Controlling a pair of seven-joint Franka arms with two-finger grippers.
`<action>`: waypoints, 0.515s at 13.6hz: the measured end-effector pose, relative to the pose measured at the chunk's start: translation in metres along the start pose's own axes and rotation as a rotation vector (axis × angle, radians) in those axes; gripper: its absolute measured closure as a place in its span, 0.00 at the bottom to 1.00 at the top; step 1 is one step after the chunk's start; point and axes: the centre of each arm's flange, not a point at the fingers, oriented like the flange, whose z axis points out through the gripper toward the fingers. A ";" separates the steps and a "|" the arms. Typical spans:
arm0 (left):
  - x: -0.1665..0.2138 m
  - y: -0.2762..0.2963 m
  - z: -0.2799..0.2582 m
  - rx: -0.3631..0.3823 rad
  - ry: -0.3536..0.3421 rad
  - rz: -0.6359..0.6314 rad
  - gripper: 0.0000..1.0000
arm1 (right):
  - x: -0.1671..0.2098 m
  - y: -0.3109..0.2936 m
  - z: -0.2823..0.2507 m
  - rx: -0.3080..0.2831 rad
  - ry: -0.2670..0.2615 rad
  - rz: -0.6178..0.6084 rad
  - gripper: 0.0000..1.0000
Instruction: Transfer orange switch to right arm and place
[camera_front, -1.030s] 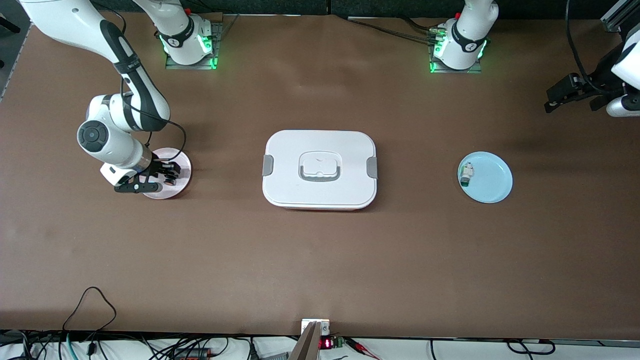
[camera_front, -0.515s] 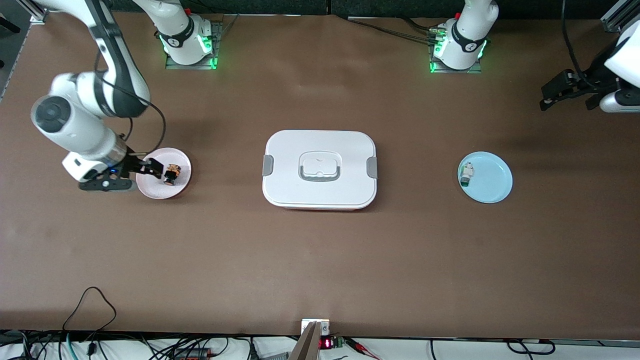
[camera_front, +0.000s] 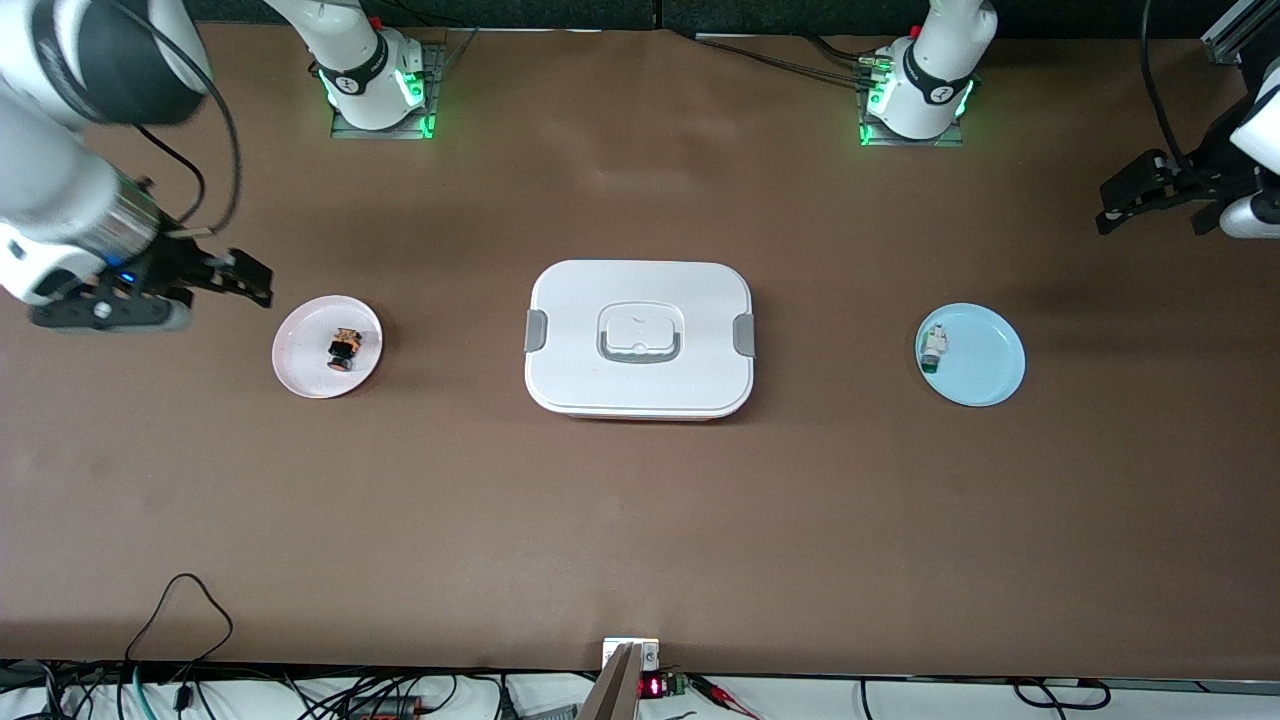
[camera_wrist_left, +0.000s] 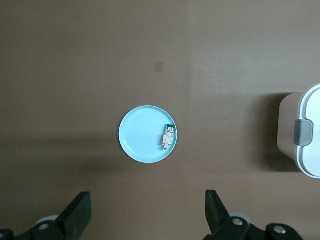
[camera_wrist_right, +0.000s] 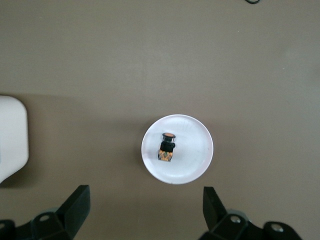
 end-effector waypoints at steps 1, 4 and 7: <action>0.003 0.001 0.001 -0.001 -0.001 0.004 0.00 | -0.001 -0.002 -0.014 0.013 -0.004 0.000 0.00; 0.006 0.002 0.000 -0.002 0.003 0.008 0.00 | -0.003 -0.008 -0.034 0.030 0.001 -0.006 0.00; 0.006 0.001 -0.003 0.000 0.010 0.007 0.00 | -0.001 -0.015 -0.031 0.068 -0.008 -0.008 0.00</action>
